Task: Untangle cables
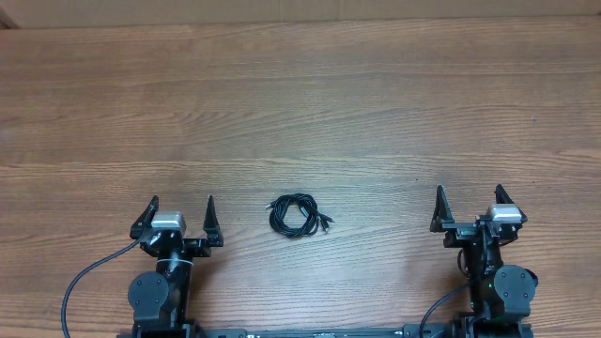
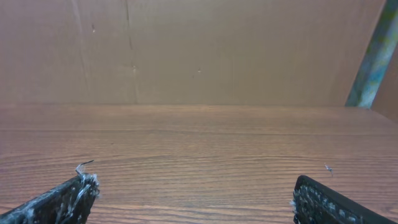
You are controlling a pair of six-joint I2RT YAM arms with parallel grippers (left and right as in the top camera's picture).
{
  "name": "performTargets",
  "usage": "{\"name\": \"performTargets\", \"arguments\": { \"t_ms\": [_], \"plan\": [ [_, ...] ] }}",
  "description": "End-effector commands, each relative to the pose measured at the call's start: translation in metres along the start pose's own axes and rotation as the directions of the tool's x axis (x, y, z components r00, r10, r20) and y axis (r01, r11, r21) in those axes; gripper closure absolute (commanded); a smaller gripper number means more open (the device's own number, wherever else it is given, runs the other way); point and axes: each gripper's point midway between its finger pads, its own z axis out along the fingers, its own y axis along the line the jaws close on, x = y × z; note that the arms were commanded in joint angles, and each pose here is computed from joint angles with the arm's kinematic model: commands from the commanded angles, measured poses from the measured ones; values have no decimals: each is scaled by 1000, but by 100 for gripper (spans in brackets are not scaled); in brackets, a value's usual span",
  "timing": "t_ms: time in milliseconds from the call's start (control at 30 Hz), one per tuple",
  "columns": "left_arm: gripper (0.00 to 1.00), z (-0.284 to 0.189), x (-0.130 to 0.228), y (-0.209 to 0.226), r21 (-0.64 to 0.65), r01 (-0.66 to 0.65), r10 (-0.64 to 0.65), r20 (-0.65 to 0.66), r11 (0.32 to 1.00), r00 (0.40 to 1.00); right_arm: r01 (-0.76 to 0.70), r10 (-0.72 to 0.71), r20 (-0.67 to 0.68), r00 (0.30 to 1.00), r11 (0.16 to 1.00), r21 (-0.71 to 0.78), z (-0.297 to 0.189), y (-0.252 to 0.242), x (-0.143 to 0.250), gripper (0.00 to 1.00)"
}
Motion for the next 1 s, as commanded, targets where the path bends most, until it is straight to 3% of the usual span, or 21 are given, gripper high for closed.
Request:
{"name": "performTargets", "arguments": {
  "t_ms": [0,633,967],
  "plan": [
    [0,0,1,1,-1,-15,15,1,1000,1000,4,-4,-1,1000,1000,14,0,-3,3,0],
    [0,0,0,-1,7,-14,14,3,1000,1000,4,-4,-1,1000,1000,14,0,-3,3,0],
    [0,0,1,-1,10,51,-51,1,999,999,4,-4,-1,1000,1000,14,0,-3,3,0]
  ]
}}
